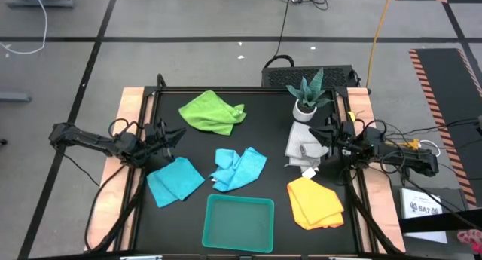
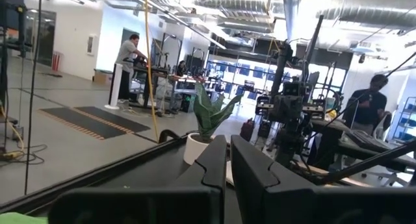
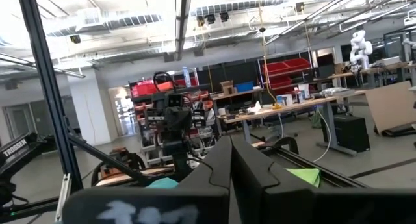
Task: Fold microfiber towels
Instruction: Fold the right blue microfiber cloth
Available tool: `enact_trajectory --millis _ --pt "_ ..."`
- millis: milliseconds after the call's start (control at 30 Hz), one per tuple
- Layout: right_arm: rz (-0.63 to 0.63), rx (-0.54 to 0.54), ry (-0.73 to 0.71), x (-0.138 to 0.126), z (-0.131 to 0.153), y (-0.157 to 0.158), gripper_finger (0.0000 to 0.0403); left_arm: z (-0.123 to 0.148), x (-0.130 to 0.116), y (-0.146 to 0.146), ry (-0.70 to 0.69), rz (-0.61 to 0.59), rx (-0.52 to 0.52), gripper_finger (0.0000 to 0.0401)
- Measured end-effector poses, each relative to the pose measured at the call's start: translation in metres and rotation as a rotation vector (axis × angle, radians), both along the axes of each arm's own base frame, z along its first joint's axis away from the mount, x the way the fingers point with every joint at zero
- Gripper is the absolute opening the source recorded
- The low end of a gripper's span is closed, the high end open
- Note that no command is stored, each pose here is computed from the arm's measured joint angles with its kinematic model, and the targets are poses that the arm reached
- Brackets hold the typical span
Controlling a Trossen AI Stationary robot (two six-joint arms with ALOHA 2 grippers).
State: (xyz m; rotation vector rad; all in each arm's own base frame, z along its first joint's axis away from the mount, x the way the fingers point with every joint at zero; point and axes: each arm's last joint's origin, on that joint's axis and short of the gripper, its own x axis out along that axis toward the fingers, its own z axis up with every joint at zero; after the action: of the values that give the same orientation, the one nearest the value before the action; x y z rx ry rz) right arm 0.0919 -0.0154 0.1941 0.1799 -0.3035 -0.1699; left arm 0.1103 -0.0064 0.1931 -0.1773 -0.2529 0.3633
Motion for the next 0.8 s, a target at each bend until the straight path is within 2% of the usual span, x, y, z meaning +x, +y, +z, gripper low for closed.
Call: enact_trajectory --millis 200,433,800 --pt "0.001 0.005 -0.001 0.0 0.0 0.0 0.0 0.0 0.0 0.0 -0.02 -0.012 -0.048 0.0024" --pt "0.0 0.004 0.011 0.0003 -0.0012 -0.0001 0.0 0.0 0.0 0.0 -0.019 -0.011 -0.045 0.0024" --pt "0.017 0.077 0.076 0.0024 -0.0083 -0.0003 0.0 -0.0019 0.0005 -0.0001 0.052 0.018 0.08 0.0024"
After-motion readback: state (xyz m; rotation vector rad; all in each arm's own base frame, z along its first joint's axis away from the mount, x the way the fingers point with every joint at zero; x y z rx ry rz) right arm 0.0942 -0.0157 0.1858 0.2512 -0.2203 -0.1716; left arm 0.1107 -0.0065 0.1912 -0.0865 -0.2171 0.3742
